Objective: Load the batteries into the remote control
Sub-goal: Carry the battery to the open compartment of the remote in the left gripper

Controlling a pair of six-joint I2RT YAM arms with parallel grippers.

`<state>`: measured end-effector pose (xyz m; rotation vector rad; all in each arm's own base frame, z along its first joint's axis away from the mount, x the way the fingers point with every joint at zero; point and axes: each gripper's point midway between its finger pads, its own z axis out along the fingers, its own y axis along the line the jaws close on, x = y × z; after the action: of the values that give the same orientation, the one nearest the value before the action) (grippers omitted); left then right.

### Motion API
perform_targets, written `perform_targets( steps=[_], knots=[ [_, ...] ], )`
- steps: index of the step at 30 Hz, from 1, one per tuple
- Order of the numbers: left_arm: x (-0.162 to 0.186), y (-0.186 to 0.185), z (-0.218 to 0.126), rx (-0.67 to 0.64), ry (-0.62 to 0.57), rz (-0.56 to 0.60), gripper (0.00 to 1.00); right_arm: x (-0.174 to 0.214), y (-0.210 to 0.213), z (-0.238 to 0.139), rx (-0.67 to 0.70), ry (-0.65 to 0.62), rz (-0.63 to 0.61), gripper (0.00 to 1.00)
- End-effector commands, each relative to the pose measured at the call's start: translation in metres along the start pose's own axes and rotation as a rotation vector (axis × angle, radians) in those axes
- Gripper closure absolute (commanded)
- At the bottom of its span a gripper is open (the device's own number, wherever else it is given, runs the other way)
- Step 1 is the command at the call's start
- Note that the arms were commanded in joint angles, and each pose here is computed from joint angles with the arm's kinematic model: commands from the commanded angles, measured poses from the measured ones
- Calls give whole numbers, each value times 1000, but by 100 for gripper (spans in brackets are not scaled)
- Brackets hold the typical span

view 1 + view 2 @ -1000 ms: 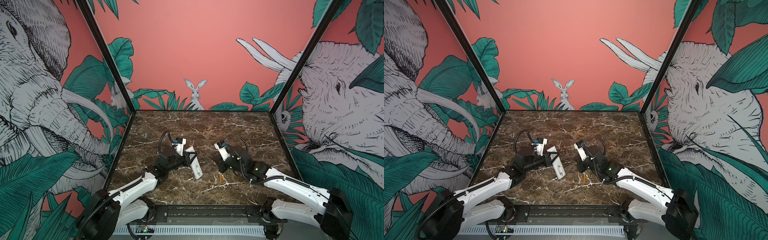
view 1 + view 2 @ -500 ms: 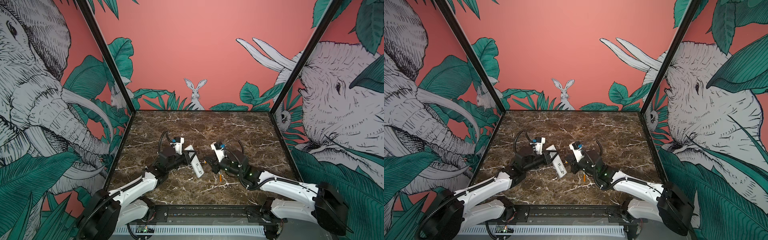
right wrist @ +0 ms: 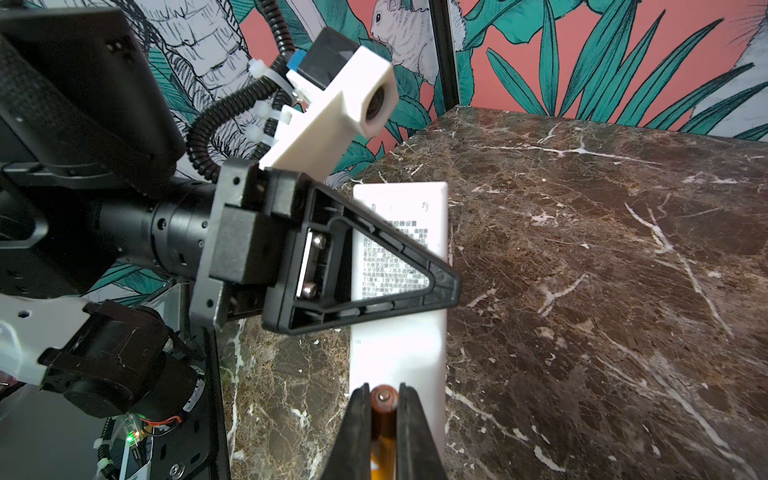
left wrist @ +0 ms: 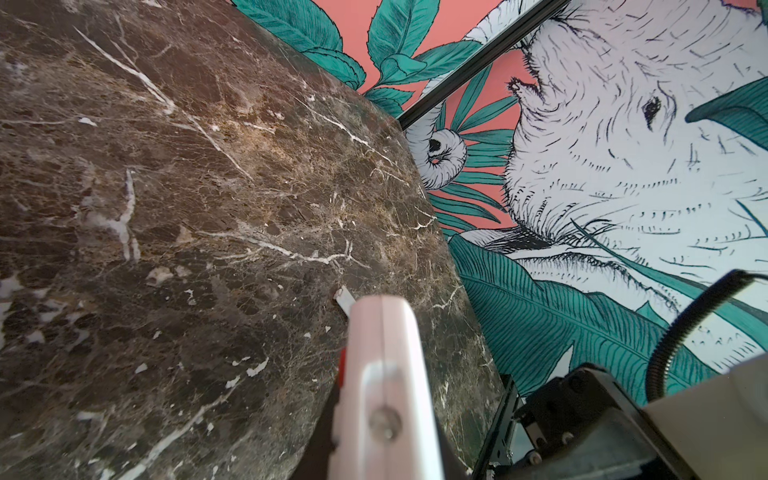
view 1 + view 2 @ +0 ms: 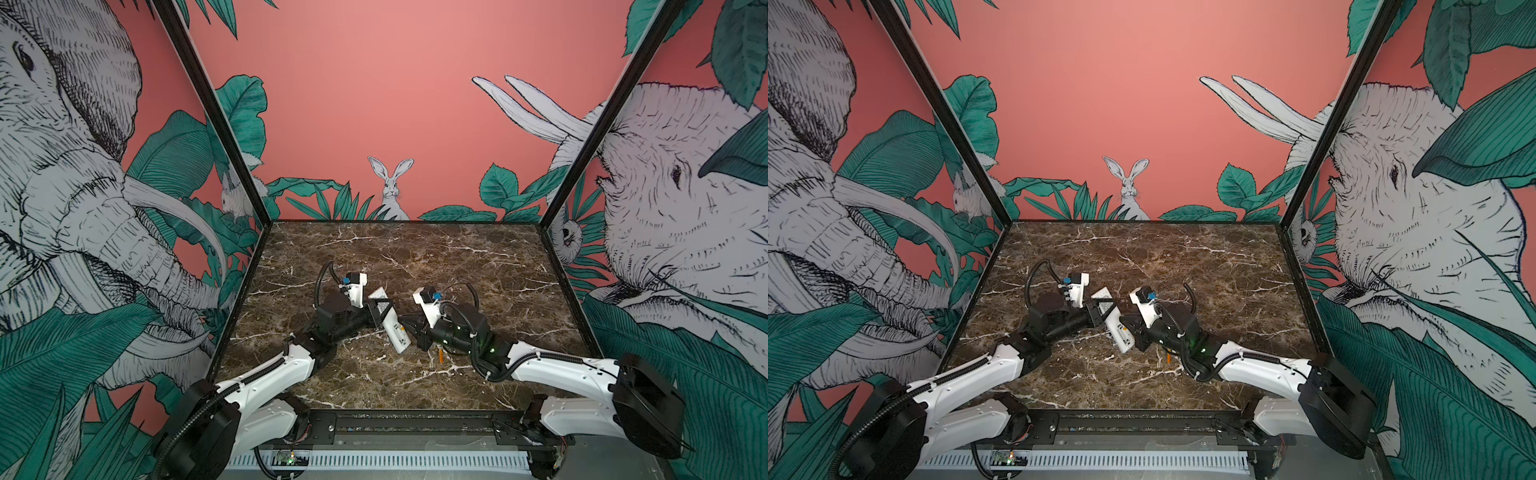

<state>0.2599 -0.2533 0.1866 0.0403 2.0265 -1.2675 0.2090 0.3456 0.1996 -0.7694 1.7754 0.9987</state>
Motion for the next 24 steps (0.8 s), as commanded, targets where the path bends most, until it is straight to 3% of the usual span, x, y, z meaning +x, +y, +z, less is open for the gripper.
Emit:
perform_targets(
  steps=[1, 24],
  knots=[
    [-23, -24, -4, 77, -72, 1, 100, -6, 6, 1, -26, -46, -28, 100],
    [-29, -31, -4, 112, -99, -33, 100, 11, 0, 8, -17, -19, -42, 100]
  ],
)
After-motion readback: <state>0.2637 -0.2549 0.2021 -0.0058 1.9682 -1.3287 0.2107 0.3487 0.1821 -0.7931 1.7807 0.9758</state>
